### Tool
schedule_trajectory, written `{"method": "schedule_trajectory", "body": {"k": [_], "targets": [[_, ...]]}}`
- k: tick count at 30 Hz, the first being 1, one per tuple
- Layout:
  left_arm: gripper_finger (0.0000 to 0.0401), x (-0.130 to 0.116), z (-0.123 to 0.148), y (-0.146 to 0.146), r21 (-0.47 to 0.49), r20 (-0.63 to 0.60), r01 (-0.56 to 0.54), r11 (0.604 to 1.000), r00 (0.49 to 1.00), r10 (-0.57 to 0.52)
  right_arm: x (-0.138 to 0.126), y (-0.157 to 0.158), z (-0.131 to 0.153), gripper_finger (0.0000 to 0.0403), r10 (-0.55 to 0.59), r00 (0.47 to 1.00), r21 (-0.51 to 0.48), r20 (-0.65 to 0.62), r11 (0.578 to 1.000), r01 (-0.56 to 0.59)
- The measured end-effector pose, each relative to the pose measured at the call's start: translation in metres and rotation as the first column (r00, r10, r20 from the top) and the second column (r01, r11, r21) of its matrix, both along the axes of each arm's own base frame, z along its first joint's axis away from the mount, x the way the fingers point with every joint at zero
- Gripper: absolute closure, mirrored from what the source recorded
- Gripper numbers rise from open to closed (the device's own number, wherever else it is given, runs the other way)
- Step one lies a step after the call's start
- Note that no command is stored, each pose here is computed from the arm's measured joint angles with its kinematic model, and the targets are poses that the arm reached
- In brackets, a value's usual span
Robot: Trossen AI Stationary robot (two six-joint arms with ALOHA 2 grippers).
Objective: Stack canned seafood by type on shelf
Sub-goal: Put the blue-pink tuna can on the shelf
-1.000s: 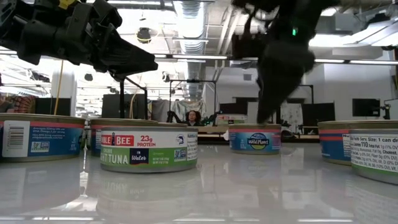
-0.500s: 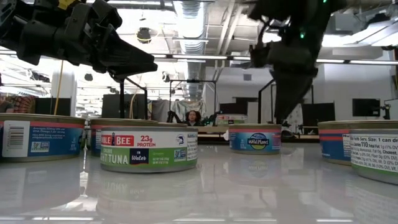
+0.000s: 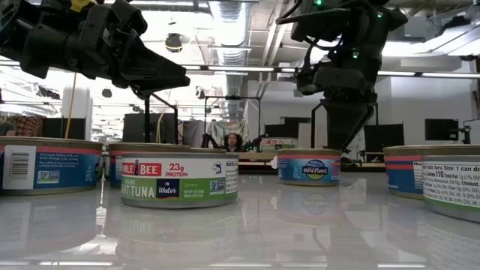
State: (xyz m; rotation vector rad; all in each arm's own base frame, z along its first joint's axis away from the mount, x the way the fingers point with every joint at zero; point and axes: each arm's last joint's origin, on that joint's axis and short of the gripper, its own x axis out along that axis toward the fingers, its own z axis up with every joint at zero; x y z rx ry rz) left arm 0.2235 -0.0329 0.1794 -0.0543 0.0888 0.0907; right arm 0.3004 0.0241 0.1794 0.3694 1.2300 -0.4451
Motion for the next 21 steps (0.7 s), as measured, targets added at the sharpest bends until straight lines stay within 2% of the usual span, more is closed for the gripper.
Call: {"method": "schedule_trajectory", "body": {"k": [5,9,12,15,21], "targets": [[0.0260,0.000,0.000,0.000,0.001,-0.004,0.000,1.000,1.000,0.000,-0.008,-0.006,-0.011,0.0374,-0.018,0.999,-0.003,-0.028,1.000,0.018],[0.0260,0.000,-0.001,0.000,0.001,-0.006,0.000,1.000,1.000,0.000,-0.014,-0.010,-0.021,0.0392,-0.026,0.995,-0.010,-0.099,1.000,0.025],[0.0260,0.000,-0.001,0.000,0.001,-0.007,0.000,1.000,1.000,0.000,-0.011,-0.013,-0.014,0.0374,-0.032,0.998,-0.013,-0.058,0.999,0.031],[0.0260,0.000,-0.001,0.000,0.000,-0.008,0.000,1.000,1.000,0.000,-0.017,-0.015,-0.015,0.0340,-0.041,0.993,-0.033,-0.108,0.999,0.038],[0.0260,0.000,-0.001,0.000,-0.001,-0.014,-0.001,1.000,1.000,0.001,-0.027,-0.021,0.009,0.0304,-0.062,0.997,-0.089,-0.055,0.994,0.057]]}}
